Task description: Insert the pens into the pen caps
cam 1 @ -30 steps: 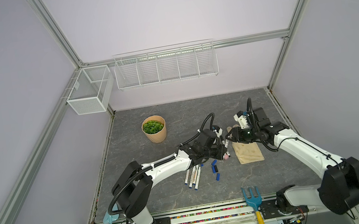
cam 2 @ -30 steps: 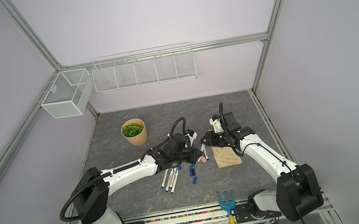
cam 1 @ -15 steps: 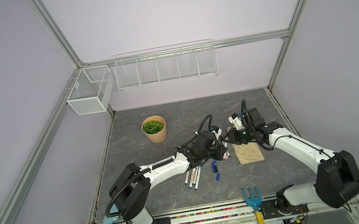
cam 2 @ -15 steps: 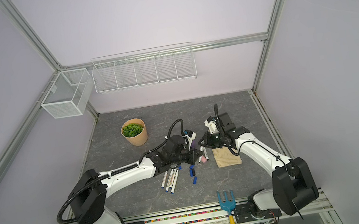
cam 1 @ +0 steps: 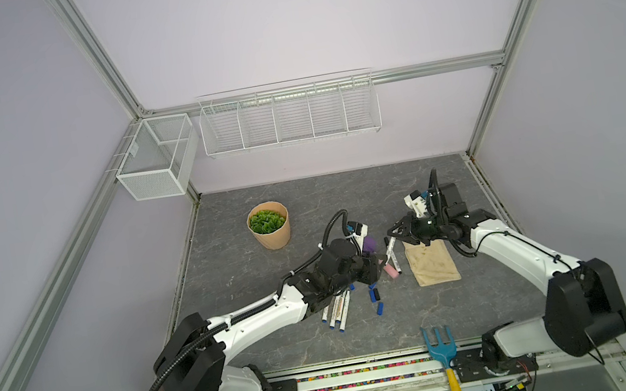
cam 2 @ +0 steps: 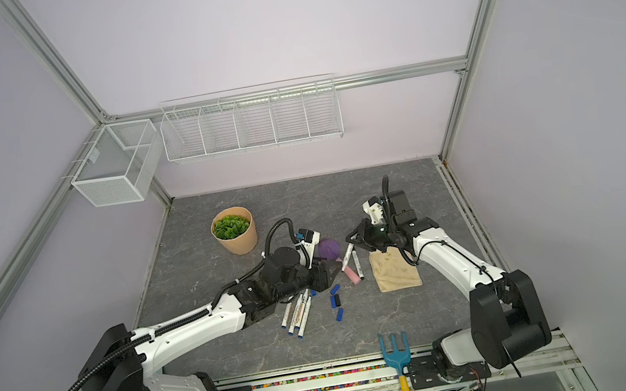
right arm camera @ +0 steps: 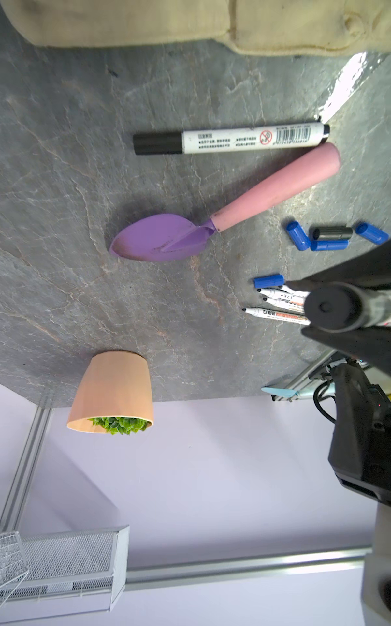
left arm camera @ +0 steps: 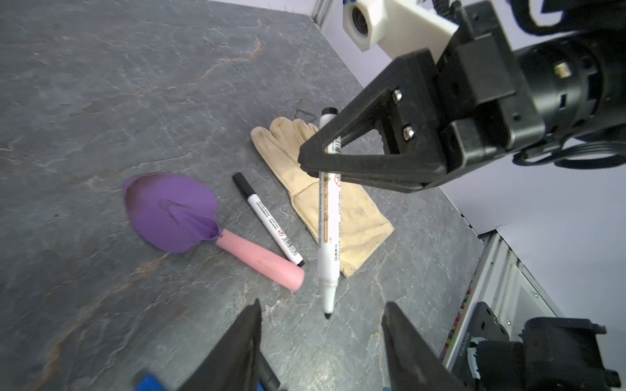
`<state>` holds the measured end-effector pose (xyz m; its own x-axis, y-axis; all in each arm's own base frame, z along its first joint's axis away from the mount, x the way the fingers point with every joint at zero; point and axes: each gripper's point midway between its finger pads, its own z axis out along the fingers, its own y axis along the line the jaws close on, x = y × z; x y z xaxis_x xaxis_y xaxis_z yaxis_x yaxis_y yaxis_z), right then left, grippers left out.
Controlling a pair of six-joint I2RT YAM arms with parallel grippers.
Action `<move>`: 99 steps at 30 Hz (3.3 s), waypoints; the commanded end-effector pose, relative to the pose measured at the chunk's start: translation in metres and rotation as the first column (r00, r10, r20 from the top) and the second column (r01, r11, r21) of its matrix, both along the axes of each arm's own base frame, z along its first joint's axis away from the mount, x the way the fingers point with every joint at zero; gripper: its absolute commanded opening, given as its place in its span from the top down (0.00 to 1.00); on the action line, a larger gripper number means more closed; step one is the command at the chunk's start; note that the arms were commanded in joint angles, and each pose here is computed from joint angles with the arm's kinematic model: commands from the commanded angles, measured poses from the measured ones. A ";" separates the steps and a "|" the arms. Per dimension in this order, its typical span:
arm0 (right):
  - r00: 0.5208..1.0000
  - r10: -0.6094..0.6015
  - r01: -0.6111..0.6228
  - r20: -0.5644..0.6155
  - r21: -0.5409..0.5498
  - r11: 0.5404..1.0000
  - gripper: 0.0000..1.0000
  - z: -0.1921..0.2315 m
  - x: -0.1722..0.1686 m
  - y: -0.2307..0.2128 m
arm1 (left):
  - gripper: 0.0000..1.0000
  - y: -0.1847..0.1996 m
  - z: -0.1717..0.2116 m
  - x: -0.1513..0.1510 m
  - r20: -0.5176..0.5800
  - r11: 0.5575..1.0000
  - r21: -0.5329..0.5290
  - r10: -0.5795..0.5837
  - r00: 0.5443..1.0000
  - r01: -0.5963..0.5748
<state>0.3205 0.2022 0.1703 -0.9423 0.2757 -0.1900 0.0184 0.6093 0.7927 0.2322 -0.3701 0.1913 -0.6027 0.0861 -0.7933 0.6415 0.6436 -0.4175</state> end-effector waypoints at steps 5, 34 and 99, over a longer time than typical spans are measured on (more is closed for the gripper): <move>0.995 -0.025 0.039 -0.092 0.150 0.988 0.90 0.021 -0.004 0.007 | 0.40 0.031 0.024 -0.004 0.210 0.999 0.020 0.030 0.977 -0.035; 0.942 0.207 0.008 -0.263 0.635 0.773 0.93 0.056 -0.020 0.076 | 0.44 0.028 0.049 0.009 0.421 0.990 -0.110 0.131 0.898 -0.093; 0.882 0.405 -0.066 -0.239 0.790 0.610 0.93 0.099 -0.060 0.123 | 0.45 0.051 0.072 -0.024 0.810 0.911 0.374 -0.228 0.540 -0.175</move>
